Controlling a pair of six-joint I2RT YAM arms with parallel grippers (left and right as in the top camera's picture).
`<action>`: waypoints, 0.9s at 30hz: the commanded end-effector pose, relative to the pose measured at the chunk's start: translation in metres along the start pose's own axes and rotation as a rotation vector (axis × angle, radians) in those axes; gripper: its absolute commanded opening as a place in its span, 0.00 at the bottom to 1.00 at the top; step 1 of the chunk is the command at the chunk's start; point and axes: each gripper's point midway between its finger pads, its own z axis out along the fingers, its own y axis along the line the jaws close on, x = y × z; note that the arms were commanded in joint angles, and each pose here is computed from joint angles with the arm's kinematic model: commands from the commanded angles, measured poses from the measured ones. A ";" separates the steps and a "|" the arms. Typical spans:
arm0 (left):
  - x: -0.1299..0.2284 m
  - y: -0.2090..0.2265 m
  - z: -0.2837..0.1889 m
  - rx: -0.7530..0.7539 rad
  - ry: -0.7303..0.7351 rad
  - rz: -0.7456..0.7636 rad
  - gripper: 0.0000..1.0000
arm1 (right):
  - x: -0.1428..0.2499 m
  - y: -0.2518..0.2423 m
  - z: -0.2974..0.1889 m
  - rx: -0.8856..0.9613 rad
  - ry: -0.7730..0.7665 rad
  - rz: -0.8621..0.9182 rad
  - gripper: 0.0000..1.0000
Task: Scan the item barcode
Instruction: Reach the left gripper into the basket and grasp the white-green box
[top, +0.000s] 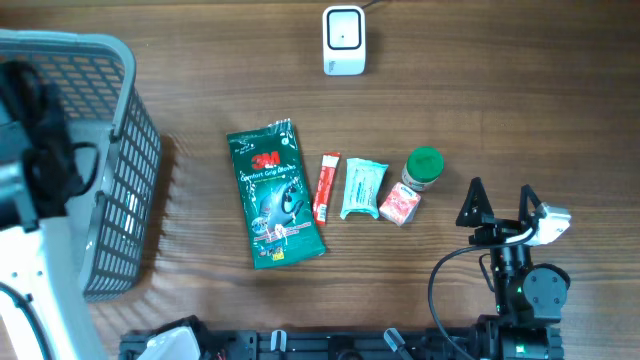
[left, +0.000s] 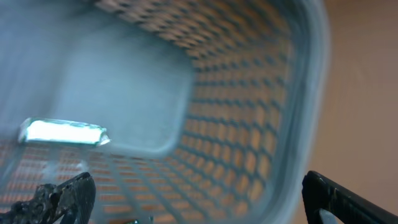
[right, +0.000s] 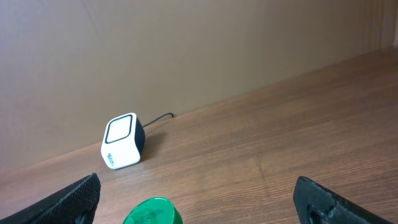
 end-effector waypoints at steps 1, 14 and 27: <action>-0.017 0.024 0.028 -0.148 0.027 -0.375 1.00 | -0.001 0.000 0.000 0.002 -0.005 -0.017 1.00; -0.005 0.072 0.108 -0.515 0.040 -0.635 1.00 | -0.001 0.000 0.000 0.002 -0.005 -0.017 1.00; 0.029 0.128 0.165 -0.863 0.045 -0.631 1.00 | -0.001 0.000 0.000 0.002 -0.005 -0.017 1.00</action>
